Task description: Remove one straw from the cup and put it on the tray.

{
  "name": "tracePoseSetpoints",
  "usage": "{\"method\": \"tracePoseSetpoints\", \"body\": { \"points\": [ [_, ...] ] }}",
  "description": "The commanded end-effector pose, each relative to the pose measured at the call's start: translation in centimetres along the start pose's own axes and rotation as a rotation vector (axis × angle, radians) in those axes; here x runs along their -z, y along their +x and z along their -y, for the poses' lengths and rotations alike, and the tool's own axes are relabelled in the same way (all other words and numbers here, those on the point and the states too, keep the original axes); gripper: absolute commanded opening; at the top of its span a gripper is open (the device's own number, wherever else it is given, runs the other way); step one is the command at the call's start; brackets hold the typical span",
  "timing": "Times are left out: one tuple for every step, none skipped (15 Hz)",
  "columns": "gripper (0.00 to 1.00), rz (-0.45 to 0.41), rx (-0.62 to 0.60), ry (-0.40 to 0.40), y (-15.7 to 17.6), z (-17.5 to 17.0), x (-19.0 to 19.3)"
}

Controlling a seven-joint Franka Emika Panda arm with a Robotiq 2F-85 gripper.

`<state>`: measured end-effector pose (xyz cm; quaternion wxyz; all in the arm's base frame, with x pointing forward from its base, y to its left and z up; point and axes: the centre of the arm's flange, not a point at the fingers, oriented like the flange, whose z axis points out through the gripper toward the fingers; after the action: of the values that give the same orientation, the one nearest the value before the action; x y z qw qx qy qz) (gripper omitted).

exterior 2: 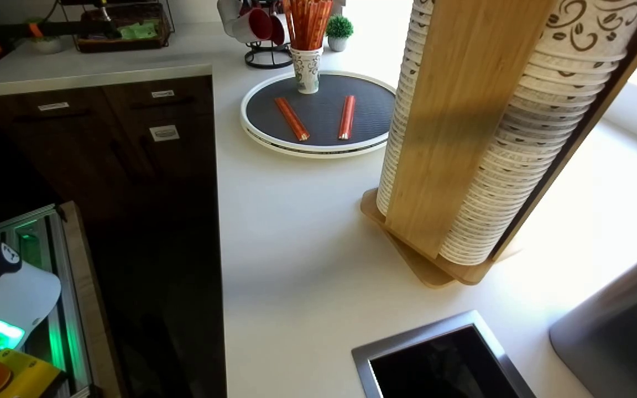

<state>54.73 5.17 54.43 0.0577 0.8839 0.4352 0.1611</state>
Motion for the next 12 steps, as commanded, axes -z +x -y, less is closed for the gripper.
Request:
{"method": "tracePoseSetpoints", "body": {
  "points": [
    [1.00, -0.001, 0.146, 0.075, 3.4, -2.3, 0.0],
    [1.00, -0.017, 0.176, 0.093, 3.9, -2.4, 0.0],
    [1.00, -0.045, 0.123, 0.102, 4.4, -2.3, -0.1],
    [1.00, -0.029, 0.119, 0.057, 3.1, -1.1, 0.1],
    [1.00, -0.040, 0.118, 0.064, 3.6, -1.3, 0.0],
    [1.00, -0.044, 0.116, 0.067, 3.9, -1.5, -0.2],
    [1.00, -0.045, 0.115, 0.069, 4.0, -1.6, -0.3],
    [1.00, -0.046, 0.114, 0.069, 4.0, -1.6, -0.3],
    [1.00, -0.047, 0.113, 0.069, 4.0, -1.7, -0.3],
    [1.00, -0.047, 0.113, 0.069, 4.1, -1.7, -0.3],
    [1.00, -0.048, 0.113, 0.069, 4.1, -1.7, -0.3],
    [1.00, -0.077, 0.141, 0.074, 4.6, -1.7, -0.4]
  ]
}}
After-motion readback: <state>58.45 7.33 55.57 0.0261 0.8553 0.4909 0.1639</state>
